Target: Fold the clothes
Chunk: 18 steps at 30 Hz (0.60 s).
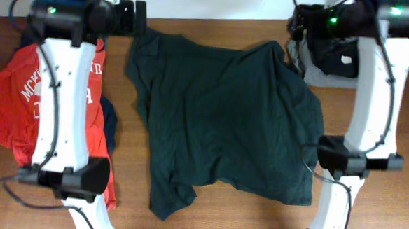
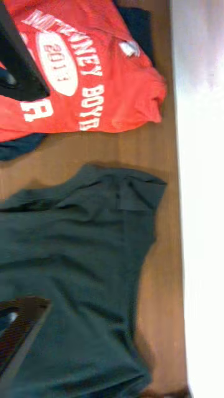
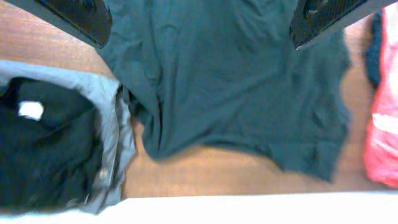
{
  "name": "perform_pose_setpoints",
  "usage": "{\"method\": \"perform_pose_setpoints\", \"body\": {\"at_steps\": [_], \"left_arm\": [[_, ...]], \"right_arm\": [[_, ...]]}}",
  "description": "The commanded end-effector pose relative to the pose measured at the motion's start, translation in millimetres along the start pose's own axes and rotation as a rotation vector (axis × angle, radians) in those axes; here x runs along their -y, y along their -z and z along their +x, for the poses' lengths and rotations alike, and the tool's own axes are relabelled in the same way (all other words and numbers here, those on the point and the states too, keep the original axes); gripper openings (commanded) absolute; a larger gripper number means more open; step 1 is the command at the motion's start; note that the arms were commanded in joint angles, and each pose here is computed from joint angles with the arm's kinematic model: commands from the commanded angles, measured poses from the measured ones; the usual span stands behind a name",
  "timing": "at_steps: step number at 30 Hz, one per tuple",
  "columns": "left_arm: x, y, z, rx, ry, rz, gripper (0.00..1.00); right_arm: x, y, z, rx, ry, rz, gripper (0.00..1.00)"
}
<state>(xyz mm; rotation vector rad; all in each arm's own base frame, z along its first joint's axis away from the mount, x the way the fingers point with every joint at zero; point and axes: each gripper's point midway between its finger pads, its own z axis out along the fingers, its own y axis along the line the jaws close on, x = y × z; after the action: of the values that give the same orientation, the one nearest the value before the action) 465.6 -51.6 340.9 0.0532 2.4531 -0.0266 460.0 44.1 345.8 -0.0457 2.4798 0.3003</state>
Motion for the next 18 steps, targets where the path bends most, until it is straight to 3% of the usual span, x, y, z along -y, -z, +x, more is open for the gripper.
{"method": "perform_pose_setpoints", "body": {"at_steps": [1, 6, 9, 14, 18], "left_arm": [[2.2, 30.7, 16.4, -0.029, -0.013, 0.025, 0.99], [-1.8, 61.5, 51.3, -0.126, -0.017, 0.019, 0.99], [-1.6, 69.8, 60.9, -0.139, -0.011, 0.025, 0.99], [-9.9, 39.5, 94.1, -0.294, 0.054, -0.003, 0.98], [-21.8, -12.4, 134.2, -0.449, 0.103, -0.029, 0.93]], "right_arm": [[-17.7, 58.5, -4.6, 0.112, -0.028, -0.036, 0.96], [-33.9, 130.0, 10.5, 0.208, -0.003, -0.050, 0.96], [-33.5, 166.9, 41.8, 0.208, -0.009, -0.009, 0.96], [-27.5, 166.3, 93.7, 0.086, -0.037, 0.019, 0.96], [-19.7, 139.1, 129.4, -0.064, -0.058, 0.030, 0.96]]}}
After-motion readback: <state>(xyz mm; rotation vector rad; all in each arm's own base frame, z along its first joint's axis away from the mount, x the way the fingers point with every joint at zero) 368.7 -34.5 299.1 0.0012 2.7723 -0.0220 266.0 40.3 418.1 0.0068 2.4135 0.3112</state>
